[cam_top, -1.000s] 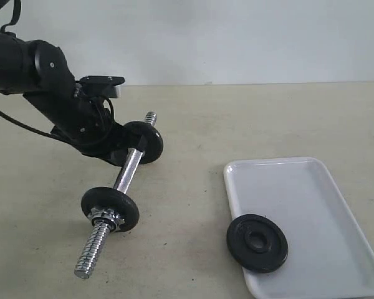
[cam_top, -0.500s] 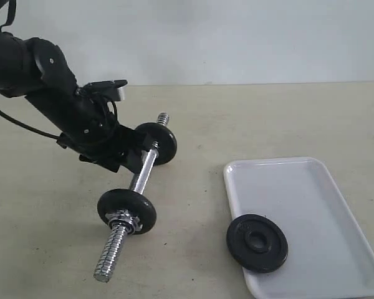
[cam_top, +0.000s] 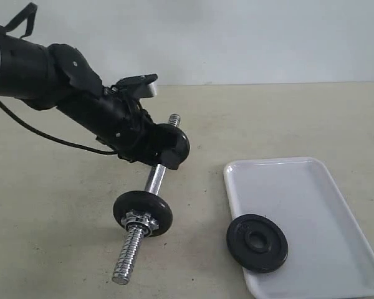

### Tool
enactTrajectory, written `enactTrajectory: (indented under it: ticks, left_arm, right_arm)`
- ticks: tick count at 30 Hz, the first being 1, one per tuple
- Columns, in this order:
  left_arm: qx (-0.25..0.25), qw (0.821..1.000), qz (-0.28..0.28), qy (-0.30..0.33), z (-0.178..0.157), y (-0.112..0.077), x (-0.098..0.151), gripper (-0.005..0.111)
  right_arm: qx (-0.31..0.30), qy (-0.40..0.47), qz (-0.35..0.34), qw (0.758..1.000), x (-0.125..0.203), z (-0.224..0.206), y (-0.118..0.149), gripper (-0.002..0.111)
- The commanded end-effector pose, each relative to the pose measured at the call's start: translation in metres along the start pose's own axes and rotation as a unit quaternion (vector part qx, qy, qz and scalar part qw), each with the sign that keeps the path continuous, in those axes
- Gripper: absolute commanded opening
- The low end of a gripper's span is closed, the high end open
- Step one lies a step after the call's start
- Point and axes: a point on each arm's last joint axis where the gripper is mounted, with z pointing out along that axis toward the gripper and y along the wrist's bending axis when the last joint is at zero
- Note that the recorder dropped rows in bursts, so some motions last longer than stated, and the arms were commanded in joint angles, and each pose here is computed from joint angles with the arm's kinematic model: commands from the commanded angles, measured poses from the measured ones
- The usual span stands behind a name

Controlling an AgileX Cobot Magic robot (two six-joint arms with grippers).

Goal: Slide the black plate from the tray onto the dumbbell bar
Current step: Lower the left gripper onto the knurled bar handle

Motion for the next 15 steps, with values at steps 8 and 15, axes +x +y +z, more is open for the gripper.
enactTrajectory:
  ticks: [8, 15]
  left_arm:
    - [-0.035, 0.999, 0.03, 0.024, 0.0205, -0.0002, 0.0056, 0.042]
    - [-0.032, 0.999, 0.018, 0.02, 0.0157, -0.0035, -0.0025, 0.042]
  right_arm:
    - [-0.001, -0.01, -0.005, 1.0, -0.0026, -0.0016, 0.0007, 0.0]
    - [-0.001, -0.01, -0.006, 1.0, -0.0027, -0.0017, 0.0007, 0.0]
